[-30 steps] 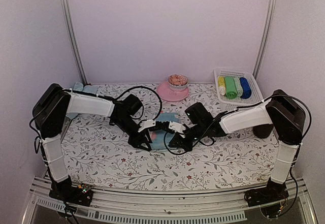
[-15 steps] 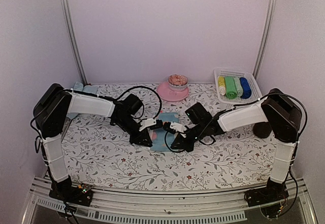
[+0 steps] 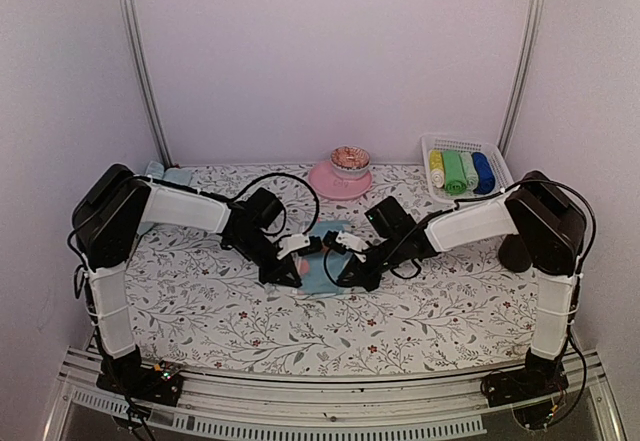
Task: Roll the towels
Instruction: Roll the towel at the center of the board.
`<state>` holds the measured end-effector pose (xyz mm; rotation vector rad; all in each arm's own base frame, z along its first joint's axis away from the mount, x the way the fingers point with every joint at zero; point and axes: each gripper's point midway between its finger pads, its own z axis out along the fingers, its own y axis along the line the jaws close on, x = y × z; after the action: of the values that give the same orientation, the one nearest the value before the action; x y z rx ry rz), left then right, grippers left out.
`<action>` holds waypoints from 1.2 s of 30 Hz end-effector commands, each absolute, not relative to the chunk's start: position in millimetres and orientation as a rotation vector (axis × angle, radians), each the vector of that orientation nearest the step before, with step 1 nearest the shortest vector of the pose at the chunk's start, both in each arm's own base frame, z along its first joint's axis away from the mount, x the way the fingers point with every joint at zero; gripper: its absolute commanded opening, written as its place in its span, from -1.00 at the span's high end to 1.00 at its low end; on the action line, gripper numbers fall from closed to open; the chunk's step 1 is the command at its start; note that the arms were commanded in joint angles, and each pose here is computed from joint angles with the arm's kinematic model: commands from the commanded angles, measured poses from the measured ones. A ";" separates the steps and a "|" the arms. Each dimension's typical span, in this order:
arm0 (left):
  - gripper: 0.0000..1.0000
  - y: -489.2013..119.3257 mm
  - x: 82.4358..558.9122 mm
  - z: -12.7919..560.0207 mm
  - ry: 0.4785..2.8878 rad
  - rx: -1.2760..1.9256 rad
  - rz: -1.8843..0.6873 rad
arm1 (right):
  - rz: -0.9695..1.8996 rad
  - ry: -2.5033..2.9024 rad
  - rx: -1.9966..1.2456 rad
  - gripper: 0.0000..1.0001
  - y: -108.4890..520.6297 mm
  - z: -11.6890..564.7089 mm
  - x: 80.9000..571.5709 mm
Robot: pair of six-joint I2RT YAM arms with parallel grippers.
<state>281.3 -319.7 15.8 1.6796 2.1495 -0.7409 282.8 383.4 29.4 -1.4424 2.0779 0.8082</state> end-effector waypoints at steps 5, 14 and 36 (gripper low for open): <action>0.71 -304.9 301.5 8.1 2.194 1.617 -0.614 | 0.767 2.174 -1.401 0.95 372.6 12.1 294.7; -0.34 -293.9 314.9 49.6 2.024 1.573 -0.466 | 0.794 2.221 -1.418 0.95 370.9 -0.3 291.4; -0.28 -315.6 273.5 53.0 1.319 1.779 0.131 | 0.835 2.262 -1.414 0.95 371.6 -5.6 292.0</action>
<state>268.2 -308.1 49.6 1.7860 1.4358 0.0102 295.8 384.6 19.8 -1.4091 2.1590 0.8690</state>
